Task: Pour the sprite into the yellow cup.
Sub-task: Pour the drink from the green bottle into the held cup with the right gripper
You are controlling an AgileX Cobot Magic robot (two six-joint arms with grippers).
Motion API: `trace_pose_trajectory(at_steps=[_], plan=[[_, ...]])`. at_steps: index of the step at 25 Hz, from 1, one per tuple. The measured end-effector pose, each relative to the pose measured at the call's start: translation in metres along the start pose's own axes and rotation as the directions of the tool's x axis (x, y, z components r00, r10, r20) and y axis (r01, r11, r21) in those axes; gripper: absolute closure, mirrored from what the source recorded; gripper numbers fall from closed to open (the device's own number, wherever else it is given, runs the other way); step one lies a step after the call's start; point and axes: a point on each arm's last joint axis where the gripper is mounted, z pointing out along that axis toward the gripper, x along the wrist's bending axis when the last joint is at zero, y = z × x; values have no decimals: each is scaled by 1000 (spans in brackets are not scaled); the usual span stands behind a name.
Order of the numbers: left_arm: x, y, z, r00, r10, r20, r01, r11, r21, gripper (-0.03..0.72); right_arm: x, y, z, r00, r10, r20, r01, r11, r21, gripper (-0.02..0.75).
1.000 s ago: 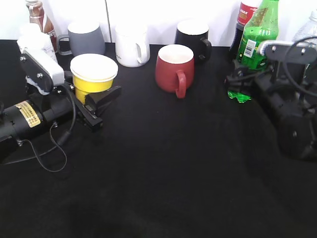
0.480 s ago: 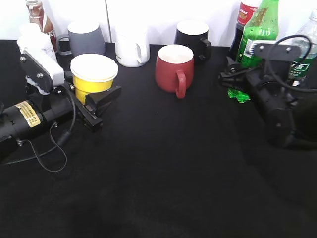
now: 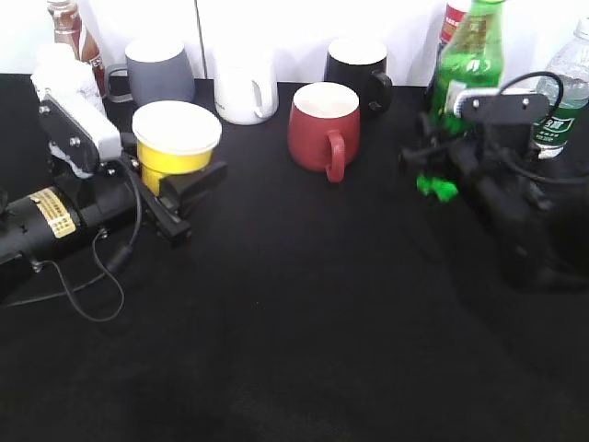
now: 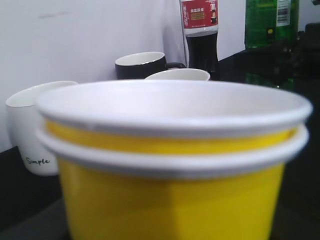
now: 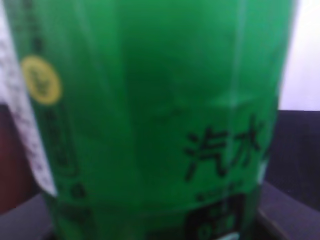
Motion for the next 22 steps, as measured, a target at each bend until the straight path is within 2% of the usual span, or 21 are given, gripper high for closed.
trace_pose_trajectory(at_steps=[2,5,7,9,13,18,20,22], plan=[[-5,0,0,998,6,58,-6,1000,3,243,3,10,-18,995,-59,-82,62,998,33,300],[-15,0,0,988,-13,152,11,1000,11,243,16,36,-28,961,-201,-187,191,979,-74,300],[-28,1,3,980,-9,198,8,1000,7,243,31,42,-33,917,-322,-235,299,945,-131,300],[-41,3,6,970,-5,244,4,1000,2,243,41,38,-36,843,-468,-264,441,884,-156,300],[-46,4,8,965,-2,262,2,1000,0,243,42,37,-37,668,-711,-219,677,703,-220,300],[-49,3,7,956,-41,290,39,999,15,243,41,37,-37,484,-860,-159,819,510,-264,300],[-49,3,7,954,-42,296,39,999,16,243,41,37,-37,431,-891,-141,848,453,-274,301],[-49,3,7,954,-45,296,42,999,17,243,42,40,-34,413,-903,-117,857,429,-285,303]])
